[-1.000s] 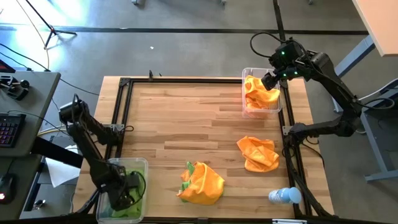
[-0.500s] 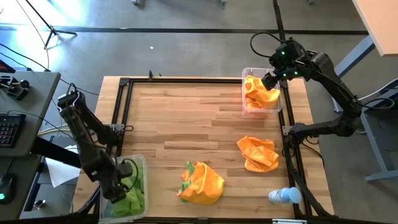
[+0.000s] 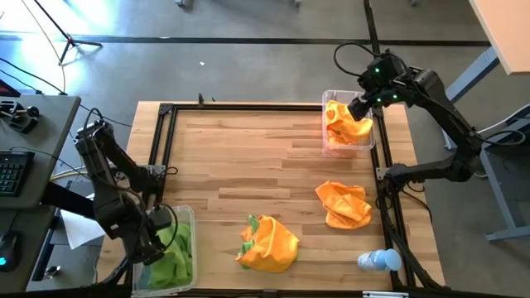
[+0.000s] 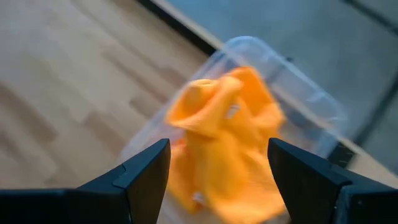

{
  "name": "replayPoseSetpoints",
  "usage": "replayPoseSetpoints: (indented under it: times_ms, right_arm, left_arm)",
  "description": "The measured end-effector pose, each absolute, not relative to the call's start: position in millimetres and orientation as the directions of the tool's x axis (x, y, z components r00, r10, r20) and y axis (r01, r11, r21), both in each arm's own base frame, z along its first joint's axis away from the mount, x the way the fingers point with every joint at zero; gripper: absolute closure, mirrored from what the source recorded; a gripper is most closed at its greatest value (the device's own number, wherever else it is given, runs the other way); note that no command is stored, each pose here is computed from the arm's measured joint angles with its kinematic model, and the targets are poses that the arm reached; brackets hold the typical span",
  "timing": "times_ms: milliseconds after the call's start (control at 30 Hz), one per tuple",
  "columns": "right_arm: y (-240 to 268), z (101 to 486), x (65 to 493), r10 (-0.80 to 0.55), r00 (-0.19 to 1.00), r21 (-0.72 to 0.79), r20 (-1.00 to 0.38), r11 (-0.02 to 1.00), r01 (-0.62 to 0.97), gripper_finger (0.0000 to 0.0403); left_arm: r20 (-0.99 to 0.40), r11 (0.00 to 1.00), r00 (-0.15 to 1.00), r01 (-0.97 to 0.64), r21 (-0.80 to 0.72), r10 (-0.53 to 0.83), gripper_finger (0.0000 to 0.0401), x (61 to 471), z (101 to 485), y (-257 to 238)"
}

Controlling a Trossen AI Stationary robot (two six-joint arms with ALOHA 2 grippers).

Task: Sort microfiber towel by color & place in baskets
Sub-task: Put the orange microfiber towel into the top transparent bin

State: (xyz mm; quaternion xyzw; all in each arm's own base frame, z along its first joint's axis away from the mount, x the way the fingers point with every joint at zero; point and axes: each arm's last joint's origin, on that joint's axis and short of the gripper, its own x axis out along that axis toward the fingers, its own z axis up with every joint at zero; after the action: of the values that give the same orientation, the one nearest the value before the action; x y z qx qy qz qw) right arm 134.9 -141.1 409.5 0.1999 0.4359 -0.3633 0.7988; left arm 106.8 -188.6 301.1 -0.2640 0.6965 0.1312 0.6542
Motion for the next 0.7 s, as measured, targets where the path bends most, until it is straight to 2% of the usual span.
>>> replayPoseSetpoints:
  times_ms: [133, 400, 533, 700]
  right_arm:
    - [-134, 410, 142, -0.327, 0.433, 0.077, -0.840, 0.718, 0.692, 0.0137]
    - [-98, 413, 175, -0.289, 0.516, 0.042, -0.807, 0.842, 0.537, 0.0137]
    - [-77, 416, 189, -0.264, 0.579, 0.054, -0.772, 0.879, 0.473, 0.0137]
    - [-56, 416, 203, -0.243, 0.601, 0.091, -0.761, 0.878, 0.470, 0.0137]
  left_arm:
    - [-0.985, 0.824, 0.056, -0.540, -0.169, -0.165, 0.0279, 108, 308, -187]
    - [-0.986, 0.836, 0.164, -0.536, -0.116, -0.031, 0.0279, 107, 327, -175]
    - [-0.939, 0.862, 0.336, -0.495, -0.113, 0.070, 0.0279, 110, 339, -170]
    - [-0.782, 0.894, 0.566, -0.446, -0.026, 0.260, 0.0279, 126, 344, -159]
